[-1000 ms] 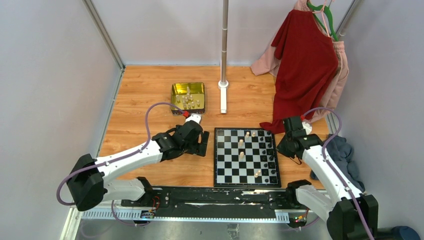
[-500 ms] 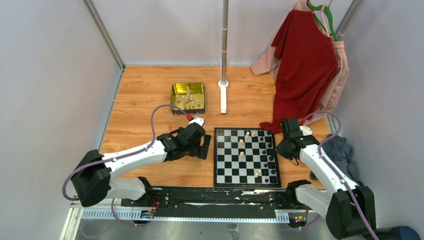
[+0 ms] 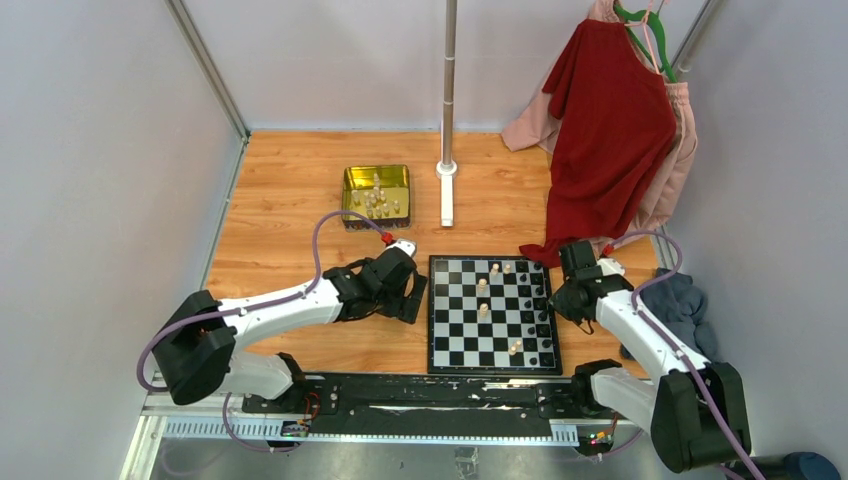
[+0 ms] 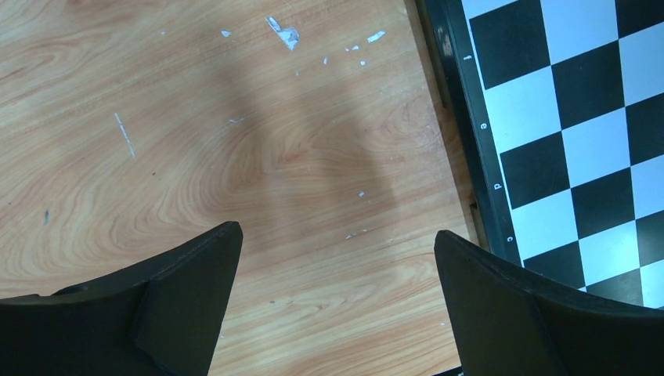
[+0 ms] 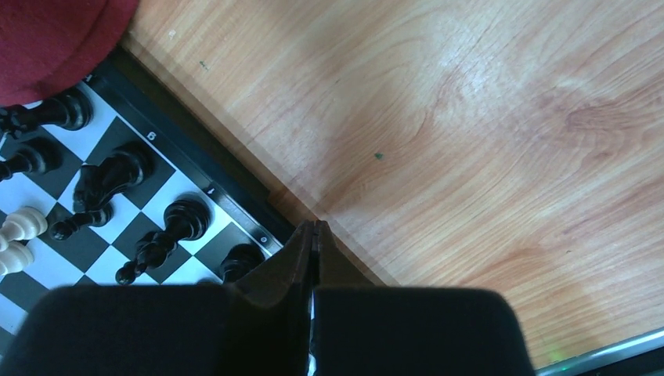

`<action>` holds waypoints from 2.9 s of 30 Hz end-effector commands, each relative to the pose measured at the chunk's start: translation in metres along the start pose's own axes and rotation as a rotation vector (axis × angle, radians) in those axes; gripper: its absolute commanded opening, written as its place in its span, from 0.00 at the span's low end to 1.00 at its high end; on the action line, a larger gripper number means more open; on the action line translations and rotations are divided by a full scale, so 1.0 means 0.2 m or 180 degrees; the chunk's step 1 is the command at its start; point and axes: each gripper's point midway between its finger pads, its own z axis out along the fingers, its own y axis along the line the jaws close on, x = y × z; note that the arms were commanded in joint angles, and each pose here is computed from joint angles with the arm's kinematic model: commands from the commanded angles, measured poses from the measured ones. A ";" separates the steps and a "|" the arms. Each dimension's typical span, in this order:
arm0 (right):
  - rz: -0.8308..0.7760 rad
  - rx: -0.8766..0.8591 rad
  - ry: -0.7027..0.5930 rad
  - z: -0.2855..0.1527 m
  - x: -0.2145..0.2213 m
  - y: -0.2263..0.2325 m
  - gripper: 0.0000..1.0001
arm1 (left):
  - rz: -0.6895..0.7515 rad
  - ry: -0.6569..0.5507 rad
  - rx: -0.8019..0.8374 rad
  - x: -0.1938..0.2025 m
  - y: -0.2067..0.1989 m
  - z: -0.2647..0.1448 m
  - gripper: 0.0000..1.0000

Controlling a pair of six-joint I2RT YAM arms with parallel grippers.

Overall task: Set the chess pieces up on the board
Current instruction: Move the chessboard to the center of the board.

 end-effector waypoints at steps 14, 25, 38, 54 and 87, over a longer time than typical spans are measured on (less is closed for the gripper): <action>0.0187 -0.0039 0.0286 0.07 0.13 -0.01 0.00 | 0.0088 0.0162 0.0080 0.11 -0.02 0.07 1.00; 0.0174 -0.0149 0.0412 0.07 0.18 0.04 0.00 | 0.0089 0.0236 0.0012 0.17 -0.01 0.14 1.00; -0.0088 -0.0216 0.0438 0.04 0.22 0.15 0.00 | 0.0073 0.0200 -0.0205 0.13 0.03 0.17 1.00; -0.0430 -0.0265 0.0490 0.02 0.29 0.33 0.00 | -0.0007 -0.0054 -0.0725 0.02 0.15 0.12 1.00; -0.0564 -0.0318 0.0534 0.07 0.30 0.48 0.00 | -0.0429 -0.0219 -0.0889 -0.15 0.33 0.24 1.00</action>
